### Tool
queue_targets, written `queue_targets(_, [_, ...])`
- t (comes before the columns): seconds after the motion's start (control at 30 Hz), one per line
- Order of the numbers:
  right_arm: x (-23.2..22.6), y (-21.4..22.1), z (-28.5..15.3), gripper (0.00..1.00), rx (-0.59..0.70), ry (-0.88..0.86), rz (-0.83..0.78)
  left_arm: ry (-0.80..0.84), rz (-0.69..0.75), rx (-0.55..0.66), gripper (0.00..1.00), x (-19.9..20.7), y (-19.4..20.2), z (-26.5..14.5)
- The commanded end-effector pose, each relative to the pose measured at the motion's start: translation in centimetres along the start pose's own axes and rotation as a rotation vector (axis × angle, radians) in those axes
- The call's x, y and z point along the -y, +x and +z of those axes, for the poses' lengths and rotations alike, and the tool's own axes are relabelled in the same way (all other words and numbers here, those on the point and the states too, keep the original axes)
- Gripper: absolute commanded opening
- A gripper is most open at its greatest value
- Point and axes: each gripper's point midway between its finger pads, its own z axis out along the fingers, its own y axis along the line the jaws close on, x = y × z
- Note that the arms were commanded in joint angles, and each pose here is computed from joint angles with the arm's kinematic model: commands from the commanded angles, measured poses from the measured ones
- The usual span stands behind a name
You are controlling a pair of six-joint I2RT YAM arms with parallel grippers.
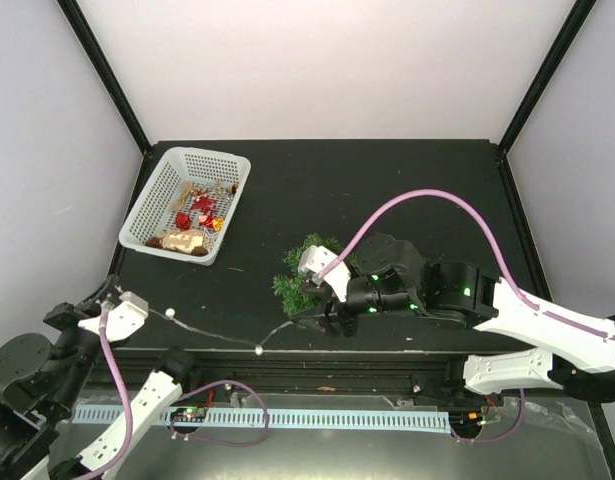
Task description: Decorate the small christmas tree
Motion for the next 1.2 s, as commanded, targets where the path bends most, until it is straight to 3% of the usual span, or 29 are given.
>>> queue_targets(0.0, [1.2, -1.9, -2.4, 0.59, 0.076, 0.089, -0.028, -0.073, 0.071, -0.010, 0.02, -2.8, -1.8, 2.3])
queue_targets(0.33, [5.0, -4.5, -5.7, 0.59, 0.208, 0.216, 0.033, -0.065, 0.211, 0.012, 0.02, -4.4, -5.9, 6.0])
queue_targets(0.77, [6.8, -4.7, -6.0, 0.60, 0.233, 0.261, 0.061, -0.170, 0.312, 0.039, 0.02, -8.0, -12.2, 11.0])
queue_targets(1.17, [8.8, -4.7, -6.6, 0.60, 0.252, 0.300, 0.085, -0.142, 0.337, 0.005, 0.02, -9.9, -12.8, 18.9])
